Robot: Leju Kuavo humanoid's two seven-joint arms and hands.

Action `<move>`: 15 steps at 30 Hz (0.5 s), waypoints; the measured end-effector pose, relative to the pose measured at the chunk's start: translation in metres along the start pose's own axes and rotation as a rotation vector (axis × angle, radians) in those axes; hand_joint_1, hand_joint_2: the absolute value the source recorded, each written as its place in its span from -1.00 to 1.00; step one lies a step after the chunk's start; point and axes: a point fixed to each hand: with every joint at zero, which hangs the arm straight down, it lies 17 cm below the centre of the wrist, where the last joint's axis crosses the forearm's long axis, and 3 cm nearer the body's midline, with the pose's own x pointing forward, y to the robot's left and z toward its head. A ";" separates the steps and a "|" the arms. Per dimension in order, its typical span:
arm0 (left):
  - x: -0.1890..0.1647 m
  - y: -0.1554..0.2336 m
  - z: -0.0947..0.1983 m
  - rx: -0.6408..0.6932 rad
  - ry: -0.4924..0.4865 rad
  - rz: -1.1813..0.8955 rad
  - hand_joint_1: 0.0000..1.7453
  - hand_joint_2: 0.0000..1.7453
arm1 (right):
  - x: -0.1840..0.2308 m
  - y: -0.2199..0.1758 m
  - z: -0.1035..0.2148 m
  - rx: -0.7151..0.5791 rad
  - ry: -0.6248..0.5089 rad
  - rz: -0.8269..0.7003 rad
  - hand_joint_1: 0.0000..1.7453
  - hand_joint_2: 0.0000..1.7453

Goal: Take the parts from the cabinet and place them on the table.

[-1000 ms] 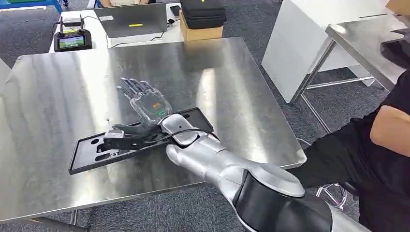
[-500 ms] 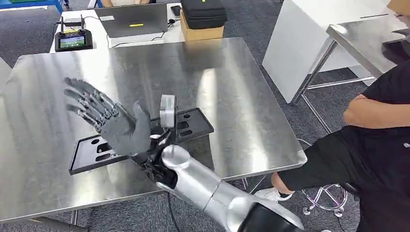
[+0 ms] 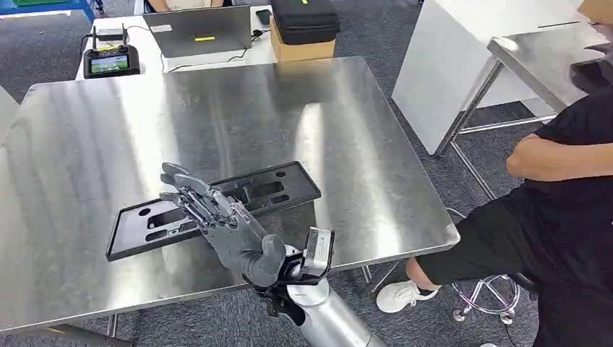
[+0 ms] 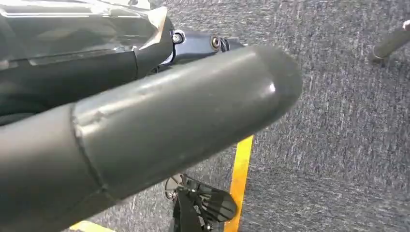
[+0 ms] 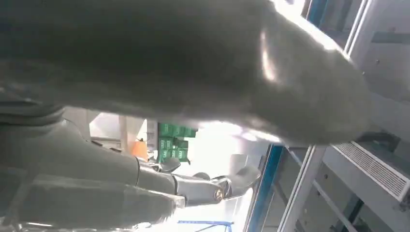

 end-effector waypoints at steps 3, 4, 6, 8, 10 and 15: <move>0.000 0.001 0.000 0.000 -0.001 -0.001 -1.00 -1.00 | 0.001 -0.001 0.002 -0.003 0.000 0.005 -1.00 -1.00; 0.000 0.001 0.000 0.000 -0.001 -0.001 -1.00 -1.00 | 0.001 -0.001 0.002 -0.003 0.000 0.005 -1.00 -1.00; 0.000 0.001 0.000 0.000 -0.001 -0.001 -1.00 -1.00 | 0.001 -0.001 0.002 -0.003 0.000 0.005 -1.00 -1.00; 0.000 0.001 -0.001 0.000 -0.001 -0.002 -1.00 -1.00 | 0.001 -0.002 0.004 -0.005 0.000 0.006 -1.00 -1.00; 0.000 0.001 -0.001 -0.001 -0.002 -0.009 -1.00 -1.00 | 0.000 -0.006 0.011 -0.019 0.004 0.009 -1.00 -1.00; -0.001 0.002 -0.001 -0.002 0.000 -0.023 -1.00 -1.00 | 0.002 -0.025 0.035 -0.066 0.024 0.037 -1.00 -1.00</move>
